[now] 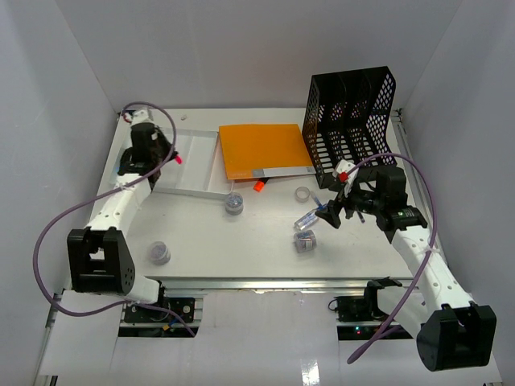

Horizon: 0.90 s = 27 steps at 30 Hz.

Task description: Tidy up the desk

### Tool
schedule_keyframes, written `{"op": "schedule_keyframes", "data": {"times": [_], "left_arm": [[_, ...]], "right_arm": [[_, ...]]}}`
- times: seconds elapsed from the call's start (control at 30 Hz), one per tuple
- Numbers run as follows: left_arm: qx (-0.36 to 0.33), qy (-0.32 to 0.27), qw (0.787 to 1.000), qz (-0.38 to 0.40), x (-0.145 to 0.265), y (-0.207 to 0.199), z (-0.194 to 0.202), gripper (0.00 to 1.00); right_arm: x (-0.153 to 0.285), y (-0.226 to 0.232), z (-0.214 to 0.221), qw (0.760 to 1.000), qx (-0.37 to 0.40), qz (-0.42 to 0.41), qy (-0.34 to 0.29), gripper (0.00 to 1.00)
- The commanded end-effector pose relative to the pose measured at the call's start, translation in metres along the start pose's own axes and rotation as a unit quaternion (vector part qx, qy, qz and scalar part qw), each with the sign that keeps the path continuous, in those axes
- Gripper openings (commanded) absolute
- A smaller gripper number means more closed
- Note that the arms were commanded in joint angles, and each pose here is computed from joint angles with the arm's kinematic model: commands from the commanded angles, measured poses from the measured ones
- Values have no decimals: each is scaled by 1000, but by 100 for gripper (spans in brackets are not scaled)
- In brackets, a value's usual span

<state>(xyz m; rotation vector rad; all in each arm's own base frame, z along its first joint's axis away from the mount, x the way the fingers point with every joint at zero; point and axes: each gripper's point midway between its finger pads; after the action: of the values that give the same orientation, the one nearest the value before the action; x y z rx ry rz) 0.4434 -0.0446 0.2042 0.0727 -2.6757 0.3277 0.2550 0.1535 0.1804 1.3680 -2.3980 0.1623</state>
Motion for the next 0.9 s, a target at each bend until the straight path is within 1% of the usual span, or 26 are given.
{"op": "schedule_keyframes", "data": {"times": [0.0, 0.1, 0.2, 0.23, 0.4, 0.47, 0.57, 0.67, 0.73, 0.8, 0.83, 0.87], "left_arm": [[-41, 4, 984, -172, 4, 122, -23, 10], [-38, 33, 975, -217, -18, 164, -11, 10], [-60, 48, 964, -255, -37, 193, -11, 10], [-65, 40, 963, -258, -42, 196, -23, 10], [-117, 50, 951, -280, -67, 213, -38, 11], [-144, 65, 940, -301, -77, 225, -38, 12], [-177, 85, 930, -311, -90, 237, -35, 13], [-182, 96, 929, -306, -98, 240, -27, 15], [-181, 108, 931, -299, -104, 240, -17, 24], [-174, 112, 934, -292, -106, 237, -13, 41], [-172, 113, 936, -287, -106, 236, -12, 53], [-168, 112, 938, -280, -106, 233, -13, 62]], "right_arm": [[8, 4, -6, 1000, 20, 3, -14, 98], [10, 3, -7, 1000, 20, 7, -17, 98], [11, 1, -7, 1000, 19, 9, -18, 98], [11, 1, -7, 1000, 19, 10, -18, 98], [14, 0, -7, 1000, 18, 12, -19, 98], [14, -1, -7, 1000, 17, 12, -19, 98], [13, -1, -6, 1000, 15, 11, -17, 98], [12, -2, -4, 1000, 12, 9, -13, 98], [12, -3, -2, 1000, 11, 11, -11, 98], [11, -4, -1, 1000, 9, 11, -9, 98], [11, -4, 0, 1000, 8, 11, -8, 98], [10, -4, 1, 1000, 7, 11, -7, 98]]}}
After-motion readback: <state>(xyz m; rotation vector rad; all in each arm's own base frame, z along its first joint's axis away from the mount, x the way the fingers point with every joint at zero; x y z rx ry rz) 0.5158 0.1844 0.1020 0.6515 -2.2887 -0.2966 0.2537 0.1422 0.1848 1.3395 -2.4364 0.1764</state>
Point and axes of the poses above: each gripper's point midway between its finger pads, its own x axis back along the fingers, its own y axis along the line the jaws close on, z = x × y, and after that the axes turned 10 degrees about -x, right-handed
